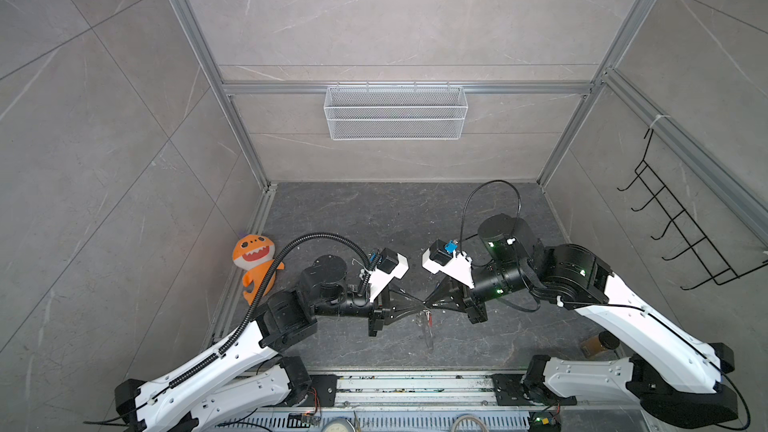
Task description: Remove the keys from the keyring
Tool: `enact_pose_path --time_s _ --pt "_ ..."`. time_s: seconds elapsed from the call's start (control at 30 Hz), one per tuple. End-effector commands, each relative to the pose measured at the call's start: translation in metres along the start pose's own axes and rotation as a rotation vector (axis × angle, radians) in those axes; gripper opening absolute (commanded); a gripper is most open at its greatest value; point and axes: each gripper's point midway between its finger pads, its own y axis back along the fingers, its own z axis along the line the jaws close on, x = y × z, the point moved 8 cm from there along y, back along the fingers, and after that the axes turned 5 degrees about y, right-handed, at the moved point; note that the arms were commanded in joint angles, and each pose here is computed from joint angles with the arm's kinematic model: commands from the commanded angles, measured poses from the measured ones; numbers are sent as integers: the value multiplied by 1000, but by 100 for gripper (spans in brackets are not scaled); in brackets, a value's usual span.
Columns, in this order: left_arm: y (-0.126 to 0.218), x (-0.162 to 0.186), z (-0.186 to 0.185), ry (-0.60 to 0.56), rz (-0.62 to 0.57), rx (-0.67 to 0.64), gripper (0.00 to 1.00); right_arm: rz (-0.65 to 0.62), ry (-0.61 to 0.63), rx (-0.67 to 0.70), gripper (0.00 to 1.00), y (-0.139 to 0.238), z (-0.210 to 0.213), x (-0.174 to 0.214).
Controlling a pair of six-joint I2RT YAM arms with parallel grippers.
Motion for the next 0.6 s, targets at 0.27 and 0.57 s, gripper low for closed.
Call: enact_pose_path --time_s 0.27,0.57 --pt "9 -20 1 -48 -214 -79 0 -178 6 46 35 7 1 -13" --pt "30 -28 8 -109 -532 -185 0 -523 -63 307 46 33 -8 -3"
